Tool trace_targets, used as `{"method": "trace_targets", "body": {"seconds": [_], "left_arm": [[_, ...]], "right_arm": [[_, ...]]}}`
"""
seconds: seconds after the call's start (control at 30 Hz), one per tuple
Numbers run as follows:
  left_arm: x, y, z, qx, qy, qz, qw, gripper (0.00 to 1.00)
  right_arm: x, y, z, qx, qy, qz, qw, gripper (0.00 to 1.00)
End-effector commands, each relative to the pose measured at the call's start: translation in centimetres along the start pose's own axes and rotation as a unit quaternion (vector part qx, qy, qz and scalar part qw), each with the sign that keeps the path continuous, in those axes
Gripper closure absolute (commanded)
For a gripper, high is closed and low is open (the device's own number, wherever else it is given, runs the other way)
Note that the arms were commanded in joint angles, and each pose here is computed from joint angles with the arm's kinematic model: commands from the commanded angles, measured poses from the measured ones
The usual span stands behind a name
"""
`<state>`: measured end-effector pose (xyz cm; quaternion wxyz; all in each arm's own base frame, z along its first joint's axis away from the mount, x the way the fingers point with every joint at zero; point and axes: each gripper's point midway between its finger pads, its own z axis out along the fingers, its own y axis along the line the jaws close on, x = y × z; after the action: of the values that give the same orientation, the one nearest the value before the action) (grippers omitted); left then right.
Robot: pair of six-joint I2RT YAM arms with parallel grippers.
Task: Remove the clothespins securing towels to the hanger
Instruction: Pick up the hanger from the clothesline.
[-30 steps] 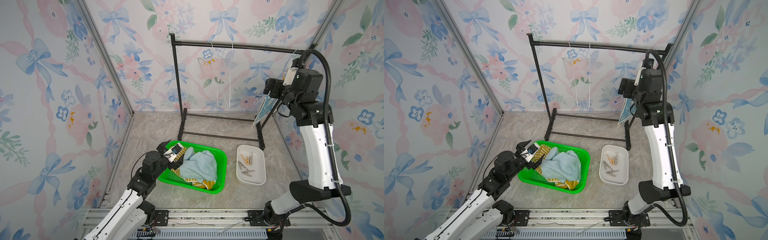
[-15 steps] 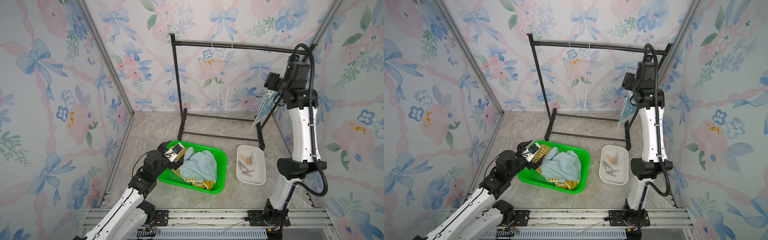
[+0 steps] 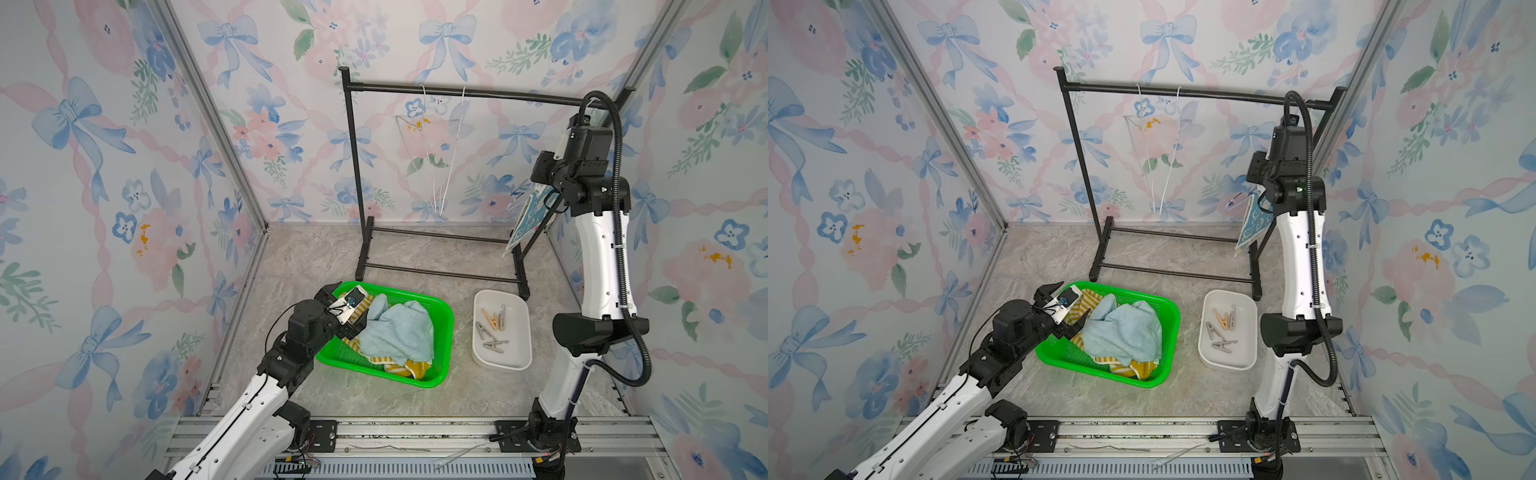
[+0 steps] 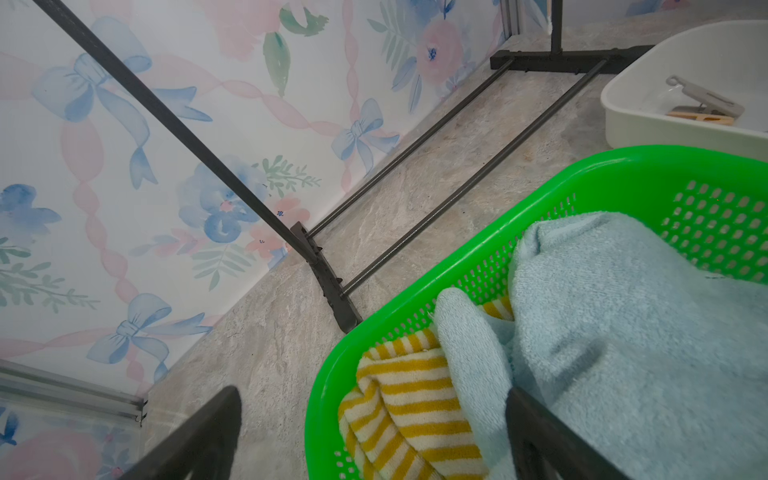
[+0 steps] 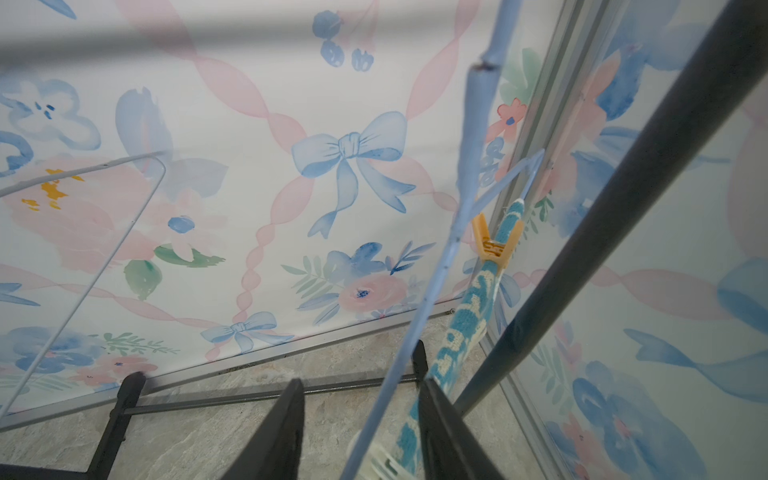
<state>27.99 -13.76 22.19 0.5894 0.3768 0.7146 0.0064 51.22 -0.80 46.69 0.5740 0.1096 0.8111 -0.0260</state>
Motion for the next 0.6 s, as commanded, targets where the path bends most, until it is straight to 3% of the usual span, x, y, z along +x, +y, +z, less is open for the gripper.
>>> {"method": "trace_targets", "body": {"seconds": [0.0,0.43,0.57], "left_arm": [[-0.4,0.2,-0.2,0.002,-0.003,-0.007,1.0,0.02],[-0.4,0.2,-0.2,0.003,-0.005,-0.007,1.0,0.02],[-0.6,0.2,-0.2,0.003,-0.008,-0.008,1.0,0.02]], "right_arm": [[0.5,-0.1,0.4,-0.006,0.011,0.0,1.0,0.62],[-1.5,0.1,-2.8,-0.028,-0.022,-0.014,0.999,0.98],[-2.3,0.5,-4.0,-0.046,-0.038,-0.016,0.998,1.0]]}}
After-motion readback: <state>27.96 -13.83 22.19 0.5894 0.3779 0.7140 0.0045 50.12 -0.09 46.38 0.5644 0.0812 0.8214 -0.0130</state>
